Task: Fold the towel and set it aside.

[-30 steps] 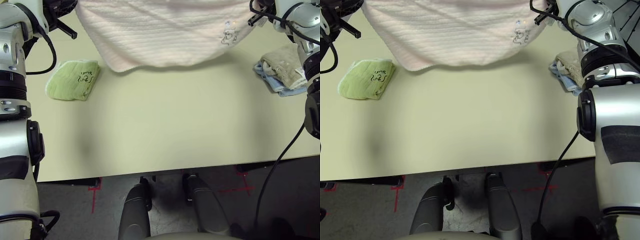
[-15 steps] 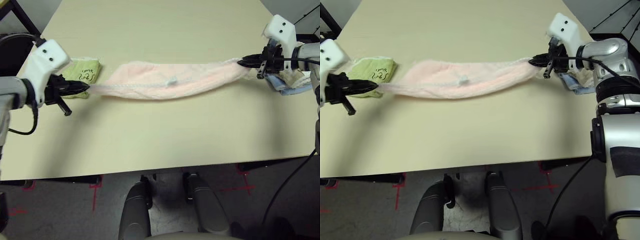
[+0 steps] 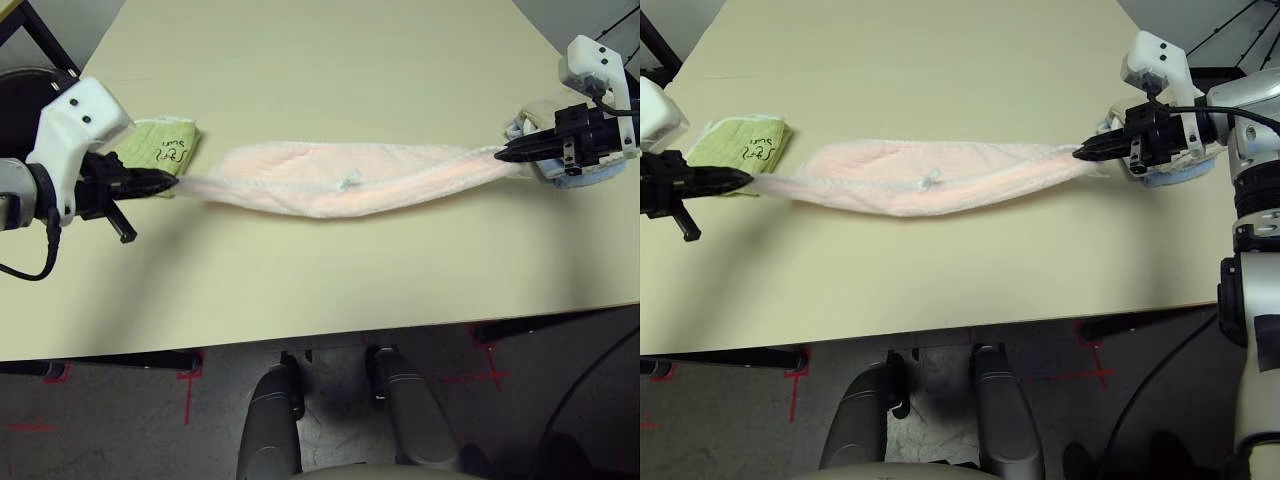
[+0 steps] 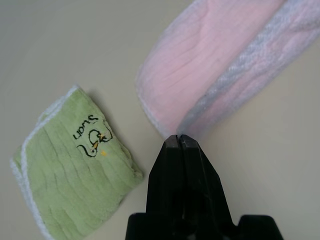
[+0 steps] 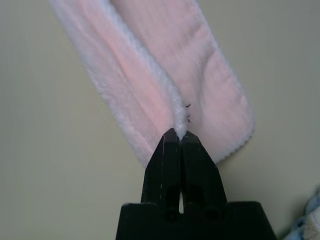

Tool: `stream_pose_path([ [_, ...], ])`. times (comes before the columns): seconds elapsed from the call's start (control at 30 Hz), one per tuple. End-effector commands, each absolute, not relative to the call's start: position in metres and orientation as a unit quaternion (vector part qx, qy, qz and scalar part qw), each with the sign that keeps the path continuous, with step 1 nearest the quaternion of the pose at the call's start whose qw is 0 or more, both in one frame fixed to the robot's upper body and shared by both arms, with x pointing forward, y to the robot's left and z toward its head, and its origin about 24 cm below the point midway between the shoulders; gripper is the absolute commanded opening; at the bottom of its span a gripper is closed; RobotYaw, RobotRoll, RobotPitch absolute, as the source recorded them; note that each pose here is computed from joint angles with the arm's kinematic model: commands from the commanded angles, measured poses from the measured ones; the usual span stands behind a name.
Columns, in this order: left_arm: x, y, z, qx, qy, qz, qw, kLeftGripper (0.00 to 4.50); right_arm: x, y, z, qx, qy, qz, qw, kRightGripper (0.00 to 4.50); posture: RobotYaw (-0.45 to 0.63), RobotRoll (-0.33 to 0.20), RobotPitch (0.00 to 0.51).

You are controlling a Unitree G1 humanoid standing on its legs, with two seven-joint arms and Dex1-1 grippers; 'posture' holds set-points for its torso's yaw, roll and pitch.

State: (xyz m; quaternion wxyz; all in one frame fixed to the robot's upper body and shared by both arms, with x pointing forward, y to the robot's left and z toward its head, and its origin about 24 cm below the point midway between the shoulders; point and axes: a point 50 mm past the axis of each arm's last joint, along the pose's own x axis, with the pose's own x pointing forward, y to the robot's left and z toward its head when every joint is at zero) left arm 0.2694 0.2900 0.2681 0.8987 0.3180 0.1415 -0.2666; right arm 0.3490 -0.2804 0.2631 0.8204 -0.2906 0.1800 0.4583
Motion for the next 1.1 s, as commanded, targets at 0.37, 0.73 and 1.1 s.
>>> stream_pose_path([
  [0.37, 0.319, 0.276, 0.276, 0.335, 0.075, -0.248, 0.906, 0.04, 0.372, -0.282, 0.261, -0.333, 0.148, 0.325, 0.873, 0.00, -0.14, 0.000, 0.236],
  [0.73, 0.341, 0.262, 0.262, 0.341, 0.070, -0.262, 0.900, 0.04, 0.391, -0.267, 0.246, -0.352, 0.132, 0.261, 0.889, 0.00, -0.15, 0.000, 0.234],
  [1.1, 0.346, 0.274, 0.256, 0.346, 0.075, -0.232, 0.906, 0.04, 0.398, -0.265, 0.232, -0.360, 0.143, 0.213, 0.897, 0.00, -0.15, 0.000, 0.235],
])
